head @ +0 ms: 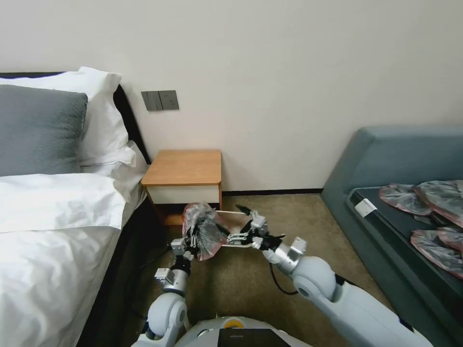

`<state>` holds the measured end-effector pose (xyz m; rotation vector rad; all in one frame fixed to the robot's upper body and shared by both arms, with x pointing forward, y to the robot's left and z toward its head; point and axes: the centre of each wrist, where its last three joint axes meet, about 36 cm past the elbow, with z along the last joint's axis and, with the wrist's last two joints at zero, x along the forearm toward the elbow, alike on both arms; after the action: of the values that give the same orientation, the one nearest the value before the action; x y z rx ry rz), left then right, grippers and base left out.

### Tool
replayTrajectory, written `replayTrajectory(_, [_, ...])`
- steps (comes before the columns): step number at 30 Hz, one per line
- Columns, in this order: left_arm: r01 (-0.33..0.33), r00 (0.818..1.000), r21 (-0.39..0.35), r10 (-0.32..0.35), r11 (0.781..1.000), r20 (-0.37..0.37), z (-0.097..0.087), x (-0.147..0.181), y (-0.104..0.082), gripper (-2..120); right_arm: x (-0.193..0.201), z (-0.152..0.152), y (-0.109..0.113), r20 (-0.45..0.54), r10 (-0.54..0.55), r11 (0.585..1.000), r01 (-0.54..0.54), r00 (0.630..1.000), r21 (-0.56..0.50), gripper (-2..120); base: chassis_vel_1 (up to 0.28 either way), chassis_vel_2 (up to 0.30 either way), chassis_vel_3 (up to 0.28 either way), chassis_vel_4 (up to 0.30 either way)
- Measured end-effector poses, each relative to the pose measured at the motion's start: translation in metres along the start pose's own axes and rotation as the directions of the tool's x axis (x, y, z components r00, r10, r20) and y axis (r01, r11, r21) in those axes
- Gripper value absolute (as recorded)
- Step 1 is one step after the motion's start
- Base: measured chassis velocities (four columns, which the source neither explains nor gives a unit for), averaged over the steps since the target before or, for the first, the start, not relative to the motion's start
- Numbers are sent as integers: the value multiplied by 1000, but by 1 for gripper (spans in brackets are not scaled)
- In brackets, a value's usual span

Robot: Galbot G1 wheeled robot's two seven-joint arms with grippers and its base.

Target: Pick up the garbage bag from the table and place it over the trash can.

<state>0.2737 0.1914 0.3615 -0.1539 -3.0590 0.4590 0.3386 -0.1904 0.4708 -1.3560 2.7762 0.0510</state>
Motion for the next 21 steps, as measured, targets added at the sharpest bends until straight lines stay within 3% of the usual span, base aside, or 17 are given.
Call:
replayTrajectory(7, [6,1000,-7,-6,1000,16,-2,1,2,11,-28,22,-6,-59,-4,999,1,998,-49,100,0,0,0,0])
replayTrajectory(11, [8,1000,-7,-7,1000,24,-5,1,3,11,-34,31,-9,-78,2,999,-6,997,-47,92,0,0,0,0])
replayTrajectory(14, [8,999,-7,-8,1000,31,-8,1,4,11,-37,38,-7,-90,-2,999,-3,996,-48,76,0,0,0,0])
replayTrajectory(21, [5,999,-4,-5,1000,38,-10,1,4,11,-41,44,-6,-95,1,999,-4,995,-38,58,0,0,0,0])
